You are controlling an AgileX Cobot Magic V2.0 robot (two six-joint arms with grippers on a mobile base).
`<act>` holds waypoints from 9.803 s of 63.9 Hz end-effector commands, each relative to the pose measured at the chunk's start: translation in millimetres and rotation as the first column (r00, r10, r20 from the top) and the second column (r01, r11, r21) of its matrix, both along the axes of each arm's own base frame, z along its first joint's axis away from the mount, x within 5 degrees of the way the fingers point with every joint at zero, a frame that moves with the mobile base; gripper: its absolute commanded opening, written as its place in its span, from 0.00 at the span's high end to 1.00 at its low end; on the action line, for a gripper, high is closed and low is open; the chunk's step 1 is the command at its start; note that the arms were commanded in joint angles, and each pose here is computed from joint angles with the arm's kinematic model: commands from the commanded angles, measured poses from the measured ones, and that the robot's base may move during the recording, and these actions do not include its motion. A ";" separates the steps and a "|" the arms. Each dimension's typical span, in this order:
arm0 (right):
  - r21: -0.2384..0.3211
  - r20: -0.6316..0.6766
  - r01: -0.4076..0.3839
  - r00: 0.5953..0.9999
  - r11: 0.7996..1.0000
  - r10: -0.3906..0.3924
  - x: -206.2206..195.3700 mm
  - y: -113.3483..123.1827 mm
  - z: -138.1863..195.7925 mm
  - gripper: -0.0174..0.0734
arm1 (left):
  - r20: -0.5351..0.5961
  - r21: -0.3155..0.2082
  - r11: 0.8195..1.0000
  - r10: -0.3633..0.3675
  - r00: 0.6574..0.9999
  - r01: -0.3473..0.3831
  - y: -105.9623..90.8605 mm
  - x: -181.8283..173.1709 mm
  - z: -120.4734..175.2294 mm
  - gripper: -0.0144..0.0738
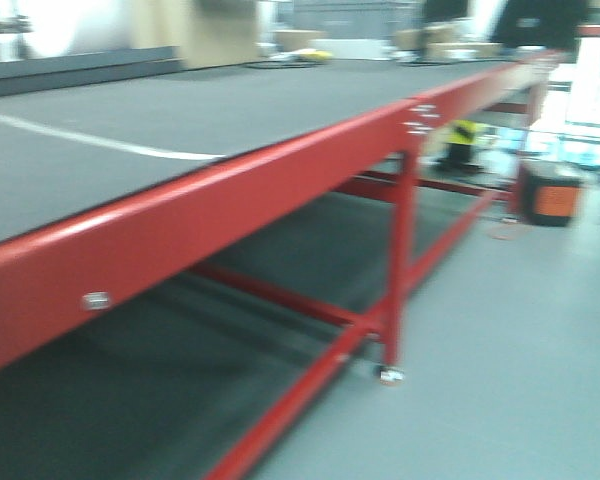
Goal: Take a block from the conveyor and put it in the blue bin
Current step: 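Drive the base away from the conveyor toward the bin shelves, then position both held blocks above the blue bin on the shelf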
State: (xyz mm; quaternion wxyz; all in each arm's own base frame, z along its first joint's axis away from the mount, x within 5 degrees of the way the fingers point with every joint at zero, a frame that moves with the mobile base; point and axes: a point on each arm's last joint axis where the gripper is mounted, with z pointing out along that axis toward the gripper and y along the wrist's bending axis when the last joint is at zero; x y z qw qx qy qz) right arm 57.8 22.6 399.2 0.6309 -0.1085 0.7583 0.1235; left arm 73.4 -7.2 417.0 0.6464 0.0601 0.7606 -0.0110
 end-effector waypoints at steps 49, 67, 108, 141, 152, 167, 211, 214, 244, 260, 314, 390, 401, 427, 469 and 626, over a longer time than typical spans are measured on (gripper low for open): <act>-0.002 0.037 0.006 0.999 1.000 -0.006 -1.4 -1.1 4.4 0.98 | 0.020 -0.013 1.000 -0.006 1.000 0.007 -0.5 -1.1 1.2 0.96; -0.002 0.037 0.006 0.999 1.000 -0.006 -1.4 -1.1 4.4 0.98 | 0.021 -0.013 1.000 -0.006 1.000 0.007 -0.5 -1.1 1.3 0.96; -0.002 0.037 0.006 0.999 1.000 -0.006 -1.4 -1.1 4.4 0.98 | 0.021 -0.013 1.000 -0.006 1.000 0.007 -0.5 -1.1 1.3 0.96; -0.001 0.038 0.007 0.999 1.000 -0.006 -1.4 -1.1 4.5 0.98 | 0.021 -0.011 1.000 -0.006 1.000 0.006 -0.4 -1.1 1.2 0.96; -0.001 0.038 0.007 0.999 1.000 -0.006 -1.4 -1.1 4.5 0.98 | 0.023 -0.012 1.000 -0.006 1.000 0.006 -0.4 -1.1 1.4 0.96; -0.001 0.038 0.007 0.999 1.000 -0.006 -1.4 -1.1 4.5 0.98 | 0.023 -0.012 1.000 -0.006 1.000 0.006 -0.4 -1.1 1.4 0.96; -0.001 0.038 0.007 0.999 1.000 -0.006 -1.4 -1.1 4.5 0.98 | 0.023 -0.012 1.000 -0.006 1.000 0.006 -0.4 -1.1 1.4 0.96; -0.001 0.038 0.007 0.999 1.000 -0.006 -1.4 -1.1 4.5 0.98 | 0.023 -0.012 1.000 -0.006 1.000 0.006 -0.4 -1.1 1.4 0.96; -0.001 0.038 0.007 0.999 1.000 -0.006 -1.4 -1.1 4.5 0.98 | 0.023 -0.012 1.000 -0.006 1.000 0.006 -0.4 -1.1 1.4 0.96; -0.001 0.038 0.007 0.999 1.000 -0.006 -1.4 -1.1 4.5 0.98 | 0.023 -0.012 1.000 -0.006 1.000 0.006 -0.4 -1.1 1.4 0.96; 0.001 0.044 0.007 0.999 1.000 -0.007 -1.3 -1.1 5.1 0.98 | 0.023 -0.012 1.000 -0.006 1.000 0.006 -0.4 -1.1 1.4 0.96; 0.001 0.044 -0.016 0.999 1.000 0.016 -1.8 0.2 5.1 0.98 | 0.023 -0.012 1.000 -0.006 1.000 0.006 -0.4 -1.1 1.4 0.96; 0.001 0.044 -0.016 0.999 1.000 0.016 -1.8 0.2 5.1 0.98 | 0.023 -0.012 1.000 -0.006 1.000 0.006 -0.4 -1.1 1.4 0.96; 0.001 0.044 -0.016 0.999 1.000 0.016 -1.8 0.2 5.1 0.98 | 0.023 -0.012 1.000 -0.006 1.000 0.006 -0.4 -1.1 1.4 0.96; 0.001 0.044 -0.016 0.999 1.000 0.016 -1.8 0.2 5.1 0.98 | 0.023 -0.012 1.000 -0.006 1.000 0.006 -0.4 -1.1 1.4 0.96; 0.007 0.064 -0.014 0.998 1.000 0.013 -1.5 0.1 6.9 0.98 | 0.023 -0.012 1.000 -0.006 1.000 0.006 -0.4 -1.1 1.4 0.96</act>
